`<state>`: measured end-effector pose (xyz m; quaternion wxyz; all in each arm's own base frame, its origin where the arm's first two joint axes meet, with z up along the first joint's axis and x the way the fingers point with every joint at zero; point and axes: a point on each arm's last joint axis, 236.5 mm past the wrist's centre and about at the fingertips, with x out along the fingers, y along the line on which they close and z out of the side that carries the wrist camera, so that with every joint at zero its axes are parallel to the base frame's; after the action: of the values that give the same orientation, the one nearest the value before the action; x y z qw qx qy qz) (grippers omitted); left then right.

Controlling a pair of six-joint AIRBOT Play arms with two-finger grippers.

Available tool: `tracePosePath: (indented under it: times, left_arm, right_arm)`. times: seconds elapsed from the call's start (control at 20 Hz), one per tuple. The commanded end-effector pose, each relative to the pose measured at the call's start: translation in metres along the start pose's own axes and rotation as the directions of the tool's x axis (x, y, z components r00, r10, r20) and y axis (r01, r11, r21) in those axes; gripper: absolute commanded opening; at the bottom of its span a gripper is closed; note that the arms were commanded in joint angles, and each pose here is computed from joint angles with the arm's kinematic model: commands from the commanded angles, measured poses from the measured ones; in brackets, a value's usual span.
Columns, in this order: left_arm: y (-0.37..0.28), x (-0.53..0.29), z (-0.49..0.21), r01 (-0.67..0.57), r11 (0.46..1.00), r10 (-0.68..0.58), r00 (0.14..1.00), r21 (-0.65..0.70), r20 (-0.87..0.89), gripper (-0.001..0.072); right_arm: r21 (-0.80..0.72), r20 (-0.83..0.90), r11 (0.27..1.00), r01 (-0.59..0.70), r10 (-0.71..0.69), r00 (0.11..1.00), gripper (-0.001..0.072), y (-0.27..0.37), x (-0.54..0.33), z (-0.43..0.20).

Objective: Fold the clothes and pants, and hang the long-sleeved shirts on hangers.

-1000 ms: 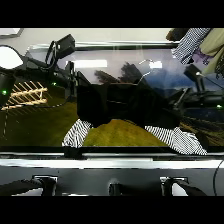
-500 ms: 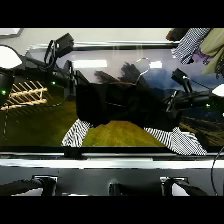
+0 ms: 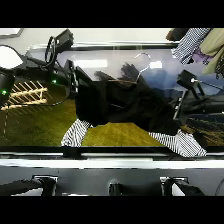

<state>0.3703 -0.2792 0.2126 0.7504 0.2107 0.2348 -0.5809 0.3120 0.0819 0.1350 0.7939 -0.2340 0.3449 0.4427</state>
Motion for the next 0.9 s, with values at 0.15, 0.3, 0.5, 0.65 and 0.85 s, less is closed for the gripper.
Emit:
tracePosePath:
  times: [0.15, 0.3, 0.5, 0.65, 0.85]
  left_arm:
    - [0.044, -0.006, 0.026, -0.156, 0.959, 0.187, 0.976, -0.238, 0.112, 0.0491]
    - [0.084, -0.022, 0.051, -0.214, 0.843, 0.357, 0.909, -0.494, 0.216, 0.0720]
    - [0.107, -0.039, 0.053, -0.120, 0.656, 0.436, 0.866, -0.745, 0.244, 0.0720]
    - [0.101, -0.037, 0.047, -0.073, 0.595, 0.408, 0.885, -0.801, 0.223, 0.0720]
    - [0.081, -0.030, 0.043, -0.046, 0.599, 0.336, 0.921, -0.799, 0.198, 0.0719]
  right_arm:
    - [-0.022, -0.073, 0.948, 0.317, -0.318, 0.945, 0.0029, 0.000, -0.069, -0.003]
    - [0.003, -0.051, 0.915, 0.404, -0.403, 0.914, 0.0028, 0.010, -0.093, 0.003]
    - [0.335, -0.143, 0.697, 0.634, -0.627, 0.766, 0.0030, -0.009, -0.144, -0.020]
    - [0.506, -0.269, 0.411, 0.758, -0.760, 0.592, 0.0030, -0.020, -0.194, -0.051]
    - [0.594, -0.354, 0.079, 0.801, -0.868, 0.347, 0.0030, -0.028, -0.272, -0.063]
